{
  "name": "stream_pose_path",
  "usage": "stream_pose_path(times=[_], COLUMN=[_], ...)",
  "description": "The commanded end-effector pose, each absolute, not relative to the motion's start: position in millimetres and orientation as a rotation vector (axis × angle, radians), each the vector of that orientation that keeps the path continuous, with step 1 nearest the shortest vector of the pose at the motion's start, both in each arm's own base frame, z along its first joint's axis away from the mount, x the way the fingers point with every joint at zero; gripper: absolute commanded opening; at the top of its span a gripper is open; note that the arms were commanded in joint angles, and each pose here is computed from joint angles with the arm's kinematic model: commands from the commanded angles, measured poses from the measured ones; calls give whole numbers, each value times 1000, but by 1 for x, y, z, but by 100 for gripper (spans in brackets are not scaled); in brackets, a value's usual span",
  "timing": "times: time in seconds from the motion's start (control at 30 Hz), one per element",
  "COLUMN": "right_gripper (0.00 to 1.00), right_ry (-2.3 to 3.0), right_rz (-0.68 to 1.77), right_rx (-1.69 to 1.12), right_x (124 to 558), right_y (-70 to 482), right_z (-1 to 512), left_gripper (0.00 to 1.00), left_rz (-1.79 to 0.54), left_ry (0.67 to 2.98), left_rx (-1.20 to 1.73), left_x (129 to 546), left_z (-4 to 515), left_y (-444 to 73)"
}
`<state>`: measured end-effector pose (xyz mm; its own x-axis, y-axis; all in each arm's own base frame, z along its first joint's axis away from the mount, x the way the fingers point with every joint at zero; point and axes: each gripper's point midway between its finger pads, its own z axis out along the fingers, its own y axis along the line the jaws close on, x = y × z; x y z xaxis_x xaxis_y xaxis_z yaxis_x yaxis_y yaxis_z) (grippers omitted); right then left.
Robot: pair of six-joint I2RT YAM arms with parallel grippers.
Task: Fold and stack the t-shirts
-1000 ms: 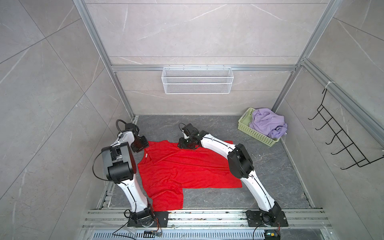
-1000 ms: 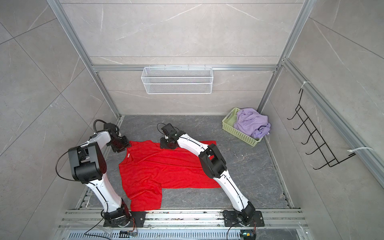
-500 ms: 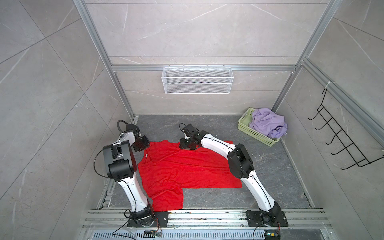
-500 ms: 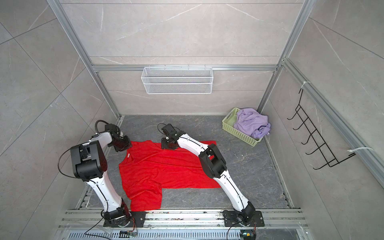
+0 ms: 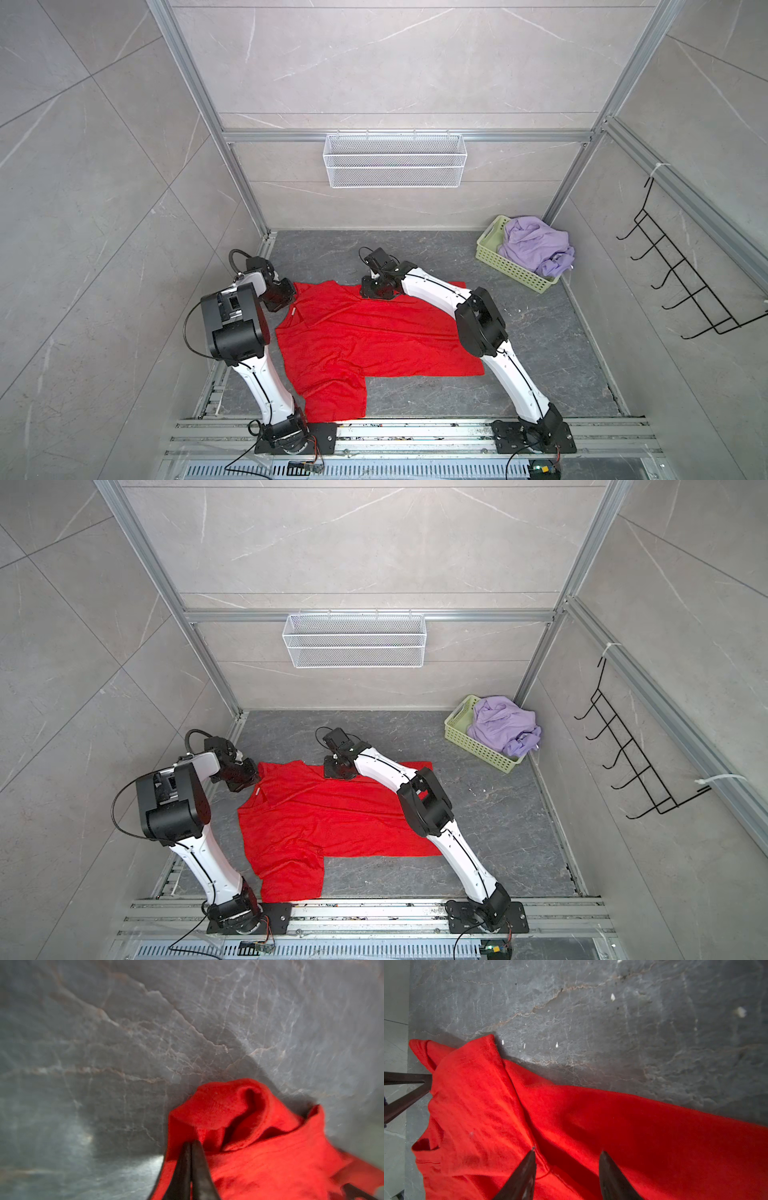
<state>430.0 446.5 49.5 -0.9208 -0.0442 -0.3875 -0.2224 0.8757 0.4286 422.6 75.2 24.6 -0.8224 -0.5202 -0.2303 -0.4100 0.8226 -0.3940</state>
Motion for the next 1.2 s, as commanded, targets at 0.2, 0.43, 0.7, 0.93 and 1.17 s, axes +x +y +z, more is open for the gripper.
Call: stream_pose_path(times=[0.2, 0.43, 0.7, 0.93, 1.17], right_gripper=[51, 51, 52, 52, 52], right_ry=[2691, 2682, 2662, 2680, 2680], right_rz=[626, 597, 527, 471, 446], right_rx=[-160, -144, -108, -97, -82], right_x=[427, 430, 434, 426, 425], right_y=[441, 437, 413, 384, 374], right_z=[48, 53, 74, 83, 85], left_gripper=[0, 0, 0, 34, 59], left_rz=[-500, -568, -659, -579, -505], left_ry=[2549, 2516, 2528, 2563, 2420], left_rx=[-634, -577, -412, -386, -424], left_x=[424, 395, 340, 280, 318], left_z=[99, 149, 198, 212, 228], left_y=[70, 50, 17, 6, 25])
